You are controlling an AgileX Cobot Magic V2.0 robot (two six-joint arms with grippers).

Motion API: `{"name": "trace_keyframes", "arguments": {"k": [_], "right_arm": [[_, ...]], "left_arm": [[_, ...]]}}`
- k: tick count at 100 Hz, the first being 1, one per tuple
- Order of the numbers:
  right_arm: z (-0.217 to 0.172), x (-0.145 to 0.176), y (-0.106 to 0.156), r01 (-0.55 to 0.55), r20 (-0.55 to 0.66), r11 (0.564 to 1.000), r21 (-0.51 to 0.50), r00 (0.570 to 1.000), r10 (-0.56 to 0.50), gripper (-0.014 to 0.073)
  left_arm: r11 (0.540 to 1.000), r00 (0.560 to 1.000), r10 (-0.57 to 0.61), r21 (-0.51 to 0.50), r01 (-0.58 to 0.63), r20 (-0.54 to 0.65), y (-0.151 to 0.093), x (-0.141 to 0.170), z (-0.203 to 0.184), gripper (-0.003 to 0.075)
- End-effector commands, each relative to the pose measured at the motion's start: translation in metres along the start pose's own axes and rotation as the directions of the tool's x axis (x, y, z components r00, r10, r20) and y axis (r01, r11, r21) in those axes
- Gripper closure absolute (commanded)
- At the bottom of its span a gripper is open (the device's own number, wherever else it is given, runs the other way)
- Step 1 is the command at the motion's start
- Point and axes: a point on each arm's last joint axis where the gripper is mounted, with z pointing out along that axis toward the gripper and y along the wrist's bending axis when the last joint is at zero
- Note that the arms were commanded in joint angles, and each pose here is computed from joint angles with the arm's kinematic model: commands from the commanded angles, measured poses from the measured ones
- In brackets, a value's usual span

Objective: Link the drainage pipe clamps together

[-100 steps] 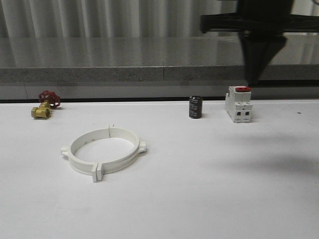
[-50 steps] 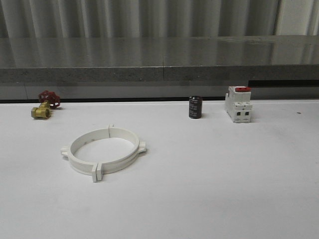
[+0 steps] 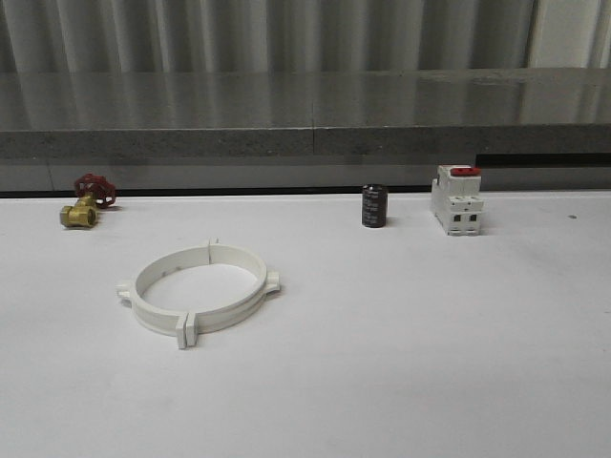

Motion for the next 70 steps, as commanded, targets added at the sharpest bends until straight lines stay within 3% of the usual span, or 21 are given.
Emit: {"name": "trace_keyframes", "arguments": {"k": [1,23,36,50,59,70], "right_arm": [[-0.018,-0.003,0.0,0.012,0.188,1.0,-0.023,0.982,-0.008,0.0655],[-0.037,0.021,-0.006,0.063,0.355,0.998,-0.001,0.933,-0.058,0.0655],[-0.042,0.031,-0.008,0.123,0.519,0.992,0.03,0.846,-0.121,0.0655],[-0.037,0.047,-0.01,0.175,0.61,0.983,0.058,0.773,-0.174,0.0655],[-0.031,0.06,-0.012,0.179,0.631,0.982,0.054,0.756,-0.172,0.0655],[-0.019,0.079,-0.015,0.175,0.617,0.983,0.046,0.769,-0.166,0.0655]], "left_arm": [[1.0,0.996,-0.001,0.01,0.0,0.089,-0.002,-0.014,-0.003,0.0741],[1.0,0.996,-0.001,0.01,0.0,0.089,-0.002,-0.014,-0.003,0.0741],[1.0,0.996,-0.001,0.01,0.0,0.089,-0.002,-0.014,-0.003,0.0741],[1.0,0.996,-0.001,0.01,0.0,0.089,-0.002,-0.014,-0.003,0.0741],[1.0,0.996,-0.001,0.01,0.0,0.089,-0.002,-0.014,-0.003,0.0741],[1.0,0.996,-0.001,0.01,0.0,0.089,-0.002,-0.014,-0.003,0.0741]]}}
